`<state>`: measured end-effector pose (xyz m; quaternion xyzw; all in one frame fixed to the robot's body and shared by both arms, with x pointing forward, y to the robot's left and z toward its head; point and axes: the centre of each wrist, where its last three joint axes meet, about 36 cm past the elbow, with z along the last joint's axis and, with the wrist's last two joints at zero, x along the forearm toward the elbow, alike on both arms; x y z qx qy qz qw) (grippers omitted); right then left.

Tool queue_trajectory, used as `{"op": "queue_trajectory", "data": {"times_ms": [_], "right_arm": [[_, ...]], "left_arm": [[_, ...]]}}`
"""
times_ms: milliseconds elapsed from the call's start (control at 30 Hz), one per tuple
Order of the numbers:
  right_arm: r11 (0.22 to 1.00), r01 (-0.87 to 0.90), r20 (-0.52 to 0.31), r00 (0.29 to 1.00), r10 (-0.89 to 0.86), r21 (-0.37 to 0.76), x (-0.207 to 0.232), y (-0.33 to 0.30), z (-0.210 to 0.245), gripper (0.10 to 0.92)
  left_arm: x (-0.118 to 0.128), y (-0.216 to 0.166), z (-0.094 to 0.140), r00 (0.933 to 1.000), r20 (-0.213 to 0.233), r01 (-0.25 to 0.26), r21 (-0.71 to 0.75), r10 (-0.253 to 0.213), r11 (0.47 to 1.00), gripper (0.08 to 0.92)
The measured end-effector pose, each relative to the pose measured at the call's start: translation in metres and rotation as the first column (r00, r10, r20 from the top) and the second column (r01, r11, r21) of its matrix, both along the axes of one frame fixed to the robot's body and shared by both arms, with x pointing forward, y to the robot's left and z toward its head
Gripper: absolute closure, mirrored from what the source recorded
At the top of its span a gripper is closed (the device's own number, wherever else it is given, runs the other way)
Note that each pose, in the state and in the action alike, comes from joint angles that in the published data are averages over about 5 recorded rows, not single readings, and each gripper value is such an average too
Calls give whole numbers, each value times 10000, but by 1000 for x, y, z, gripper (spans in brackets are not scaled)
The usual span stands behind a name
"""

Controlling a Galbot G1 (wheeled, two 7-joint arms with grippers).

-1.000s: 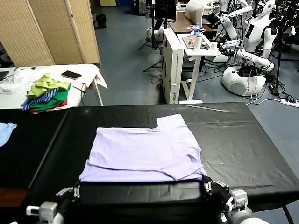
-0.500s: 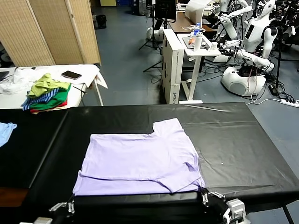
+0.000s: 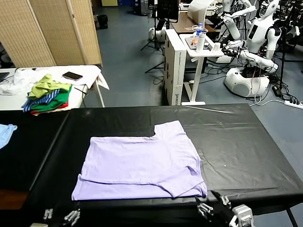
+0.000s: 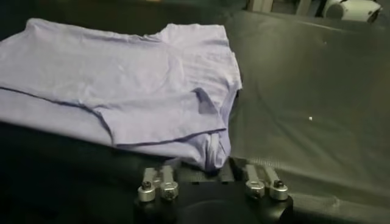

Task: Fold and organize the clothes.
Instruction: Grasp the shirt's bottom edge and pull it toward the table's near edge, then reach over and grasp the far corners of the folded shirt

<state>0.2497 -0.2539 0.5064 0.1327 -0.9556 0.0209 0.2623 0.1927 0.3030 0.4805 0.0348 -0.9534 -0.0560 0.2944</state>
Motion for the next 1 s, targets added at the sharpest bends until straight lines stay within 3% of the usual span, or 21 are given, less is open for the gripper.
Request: {"op": "queue_trajectory", "data": {"times_ms": [200,467,767,1000], "right_arm": [[9988,476,403,9980,-479,64,59,-5,-10,115],[9978,668,325,9972,-669,19,154,-2,-24,115],[9982,603,-16,9982,-603,59,239,13,-34,115],[9978,666,-363,9971,-664,49,280,22,-46,115]], "left_arm": [[41,7,1,9971,757,236,-1522,-122,9881,93],[127,24,5,9920,1263,324,-2352,-25,9714,93],[223,44,2,9958,879,481,-2612,-259,9641,92],[276,43,-11,9981,436,527,-2524,-430,9662,92]]}}
